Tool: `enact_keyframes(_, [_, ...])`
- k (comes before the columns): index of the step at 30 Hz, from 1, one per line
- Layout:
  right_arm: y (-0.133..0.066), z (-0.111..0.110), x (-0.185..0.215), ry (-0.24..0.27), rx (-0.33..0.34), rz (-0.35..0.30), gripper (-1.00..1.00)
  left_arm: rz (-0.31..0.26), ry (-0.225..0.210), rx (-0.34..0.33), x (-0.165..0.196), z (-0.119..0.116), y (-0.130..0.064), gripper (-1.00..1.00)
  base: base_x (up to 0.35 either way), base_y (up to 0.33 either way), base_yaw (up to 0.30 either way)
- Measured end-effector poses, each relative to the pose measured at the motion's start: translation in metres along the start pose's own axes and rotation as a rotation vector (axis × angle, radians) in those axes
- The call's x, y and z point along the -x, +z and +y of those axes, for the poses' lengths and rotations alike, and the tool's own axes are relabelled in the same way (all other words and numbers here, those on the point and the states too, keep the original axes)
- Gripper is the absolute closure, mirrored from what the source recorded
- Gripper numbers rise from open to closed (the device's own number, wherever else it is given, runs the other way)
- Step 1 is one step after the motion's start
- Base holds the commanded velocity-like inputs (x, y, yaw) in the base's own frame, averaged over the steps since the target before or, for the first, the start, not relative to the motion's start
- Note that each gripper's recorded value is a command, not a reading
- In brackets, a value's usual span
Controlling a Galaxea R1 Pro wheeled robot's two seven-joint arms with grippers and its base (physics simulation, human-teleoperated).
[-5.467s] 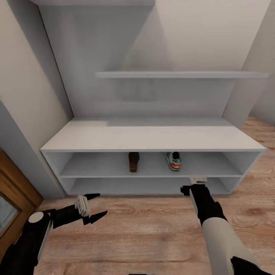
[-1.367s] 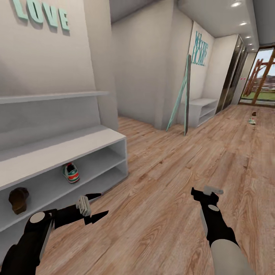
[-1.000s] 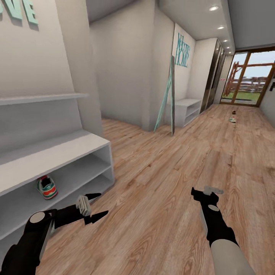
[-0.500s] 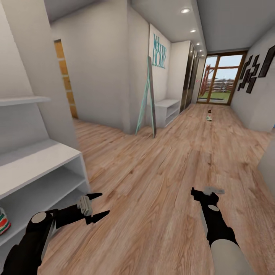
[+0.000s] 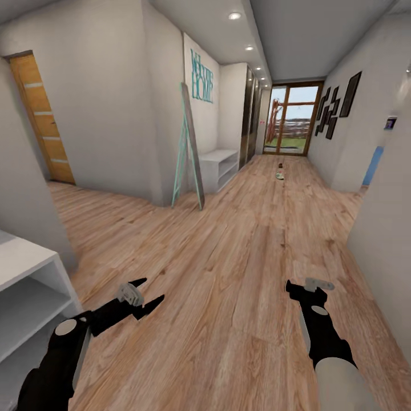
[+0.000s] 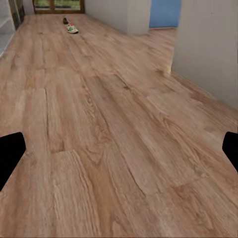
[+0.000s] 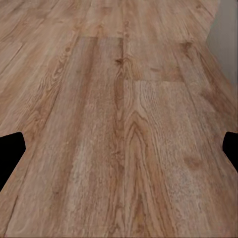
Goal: Pick up the two gym shoes and the two sandals from the corridor floor and place them onto the hallstand (shoe rack) in the corridor, making sure they are on the rack and not on the floor. Arrange them so the two gym shoes are next to each other and the two sandals are next to each other.
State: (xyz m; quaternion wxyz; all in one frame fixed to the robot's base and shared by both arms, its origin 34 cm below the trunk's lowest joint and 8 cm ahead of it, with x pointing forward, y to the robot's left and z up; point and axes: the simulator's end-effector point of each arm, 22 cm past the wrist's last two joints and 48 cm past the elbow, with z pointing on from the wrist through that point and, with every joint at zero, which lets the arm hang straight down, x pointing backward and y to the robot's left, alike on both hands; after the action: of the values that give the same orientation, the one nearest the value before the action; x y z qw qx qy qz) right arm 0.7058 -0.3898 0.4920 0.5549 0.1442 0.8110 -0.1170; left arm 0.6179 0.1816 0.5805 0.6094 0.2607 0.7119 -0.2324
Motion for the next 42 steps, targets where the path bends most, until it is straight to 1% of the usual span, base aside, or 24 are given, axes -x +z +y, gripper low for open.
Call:
enact_keyframes(3, [0.000, 0.000, 0.000, 0.000, 0.000, 0.003, -1.00, -0.036, -0.040, 0.164, 0.007, 0.020, 0.013, -1.00, 0.345, -0.192, -0.071])
enact_keyframes(4, [0.000, 0.000, 0.001, -0.001, 0.000, 0.002, -1.00, -0.040, -0.046, 0.193, 0.008, 0.024, 0.014, -1.00, 0.345, -0.192, -0.032])
enact_keyframes(5, [0.000, 0.000, 0.002, -0.002, -0.001, 0.001, -1.00, -0.045, -0.055, 0.245, 0.009, 0.032, 0.015, -1.00, 0.345, -0.192, -0.017])
enact_keyframes(6, [0.000, 0.001, 0.002, -0.004, 0.000, 0.006, -1.00, -0.049, -0.065, 0.311, 0.009, 0.043, 0.014, -1.00, 0.345, -0.192, -0.013])
enact_keyframes(7, [0.000, 0.001, 0.000, -0.005, 0.000, 0.012, -1.00, -0.050, -0.068, 0.330, 0.010, 0.046, 0.014, -1.00, 0.345, -0.190, -0.005])
enact_keyframes(8, [-0.001, 0.002, -0.009, -0.010, 0.003, 0.058, -1.00, -0.052, -0.073, 0.382, 0.010, 0.056, 0.011, -1.00, 0.345, -0.189, -0.004])
enact_keyframes(10, [-0.002, 0.004, -0.016, -0.017, 0.007, 0.093, -1.00, -0.052, -0.075, 0.414, 0.009, 0.062, 0.009, -1.00, 0.345, -0.189, -0.003])
enact_keyframes(12, [-0.002, 0.008, -0.019, -0.029, 0.016, 0.110, -1.00, -0.055, -0.074, 0.441, 0.011, 0.068, 0.005, -1.00, 0.345, -0.188, -0.001])
enact_keyframes(15, [-0.003, 0.020, -0.016, -0.064, 0.040, 0.110, -1.00, -0.061, -0.069, 0.464, 0.014, 0.073, 0.002, -1.00, 0.345, -0.187, -0.001])
enact_keyframes(18, [-0.005, 0.044, -0.010, -0.129, 0.085, 0.093, -1.00, -0.065, -0.070, 0.477, 0.016, 0.076, -0.001, -1.00, 0.345, -0.174, 0.000])
enact_keyframes(21, [-0.007, 0.058, -0.006, -0.167, 0.110, 0.081, -1.00, -0.066, -0.072, 0.483, 0.016, 0.078, -0.002, -1.00, 0.345, -0.163, 0.000])
enact_keyframes(22, [-0.007, 0.060, -0.005, -0.173, 0.114, 0.079, -1.00, -0.066, -0.073, 0.484, 0.016, 0.078, -0.002, -1.00, 0.345, -0.159, 0.000])
enact_keyframes(25, [-0.008, 0.064, -0.004, -0.185, 0.122, 0.074, -1.00, -0.076, -0.086, 0.485, 0.017, 0.079, -0.003, -1.00, 0.345, -0.157, 0.000])
enact_keyframes(29, [-0.009, 0.068, -0.001, -0.192, 0.128, 0.065, -1.00, -0.126, -0.151, 0.478, 0.023, 0.078, -0.004, -1.00, 0.345, -0.154, 0.000])
enact_keyframes(32, [-0.009, 0.069, -0.001, -0.194, 0.130, 0.063, -1.00, -0.144, -0.172, 0.477, 0.025, 0.079, -0.004, -1.00, 0.345, -0.152, 0.000])
enact_keyframes(34, [-0.009, 0.070, -0.001, -0.195, 0.132, 0.062, -1.00, -0.152, -0.181, 0.478, 0.026, 0.080, -0.006, -1.00, 0.345, -0.151, 0.000])
enact_keyframes(42, [-0.009, 0.070, -0.001, -0.196, 0.134, 0.064, -1.00, -0.156, -0.186, 0.482, 0.026, 0.082, -0.007, -1.00, 0.345, -0.148, 0.000])
